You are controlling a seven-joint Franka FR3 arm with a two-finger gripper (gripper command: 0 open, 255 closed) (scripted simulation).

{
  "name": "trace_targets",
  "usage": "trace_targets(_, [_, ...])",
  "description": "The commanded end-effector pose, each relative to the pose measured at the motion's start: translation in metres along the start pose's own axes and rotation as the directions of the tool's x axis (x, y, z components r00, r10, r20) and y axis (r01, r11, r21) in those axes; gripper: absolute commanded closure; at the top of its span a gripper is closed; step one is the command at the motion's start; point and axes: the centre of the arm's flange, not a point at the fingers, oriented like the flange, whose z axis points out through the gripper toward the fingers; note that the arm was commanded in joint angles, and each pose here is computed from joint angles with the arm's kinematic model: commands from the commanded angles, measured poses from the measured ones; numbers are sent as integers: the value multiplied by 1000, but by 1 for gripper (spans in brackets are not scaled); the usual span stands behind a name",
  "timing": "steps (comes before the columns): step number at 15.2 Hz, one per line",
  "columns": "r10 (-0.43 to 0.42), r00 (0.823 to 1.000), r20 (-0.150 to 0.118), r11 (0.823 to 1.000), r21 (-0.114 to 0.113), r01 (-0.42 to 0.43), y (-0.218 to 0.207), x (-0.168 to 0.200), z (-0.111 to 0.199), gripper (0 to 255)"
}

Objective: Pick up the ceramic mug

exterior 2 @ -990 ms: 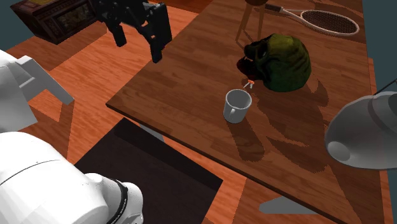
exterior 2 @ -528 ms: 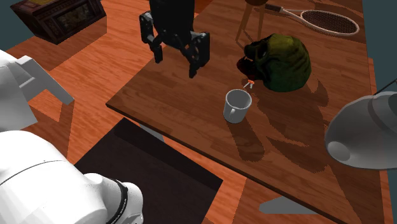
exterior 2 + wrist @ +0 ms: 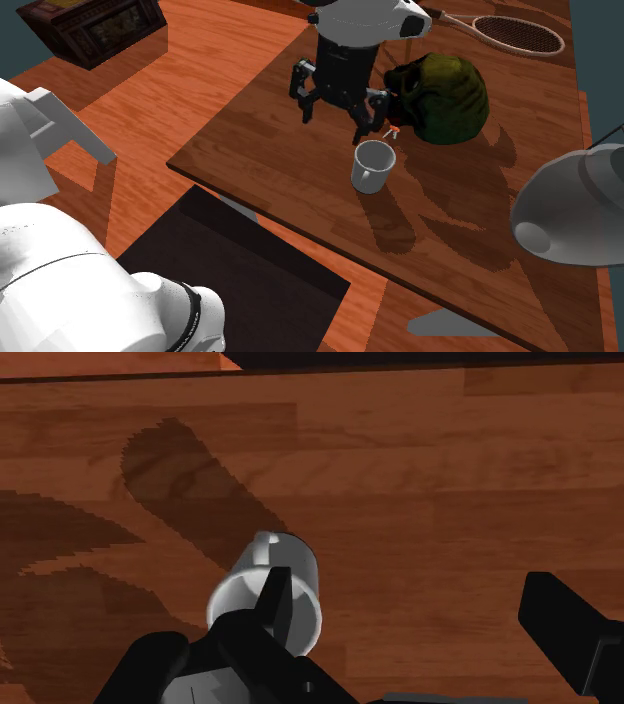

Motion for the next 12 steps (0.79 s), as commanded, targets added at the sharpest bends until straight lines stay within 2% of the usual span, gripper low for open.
trace_targets(1, [-3,1000,-1,1000,0,3,18,14,15,0])
trace_targets(12, [-18,1000,1,1000,6,18,119,88,90,0])
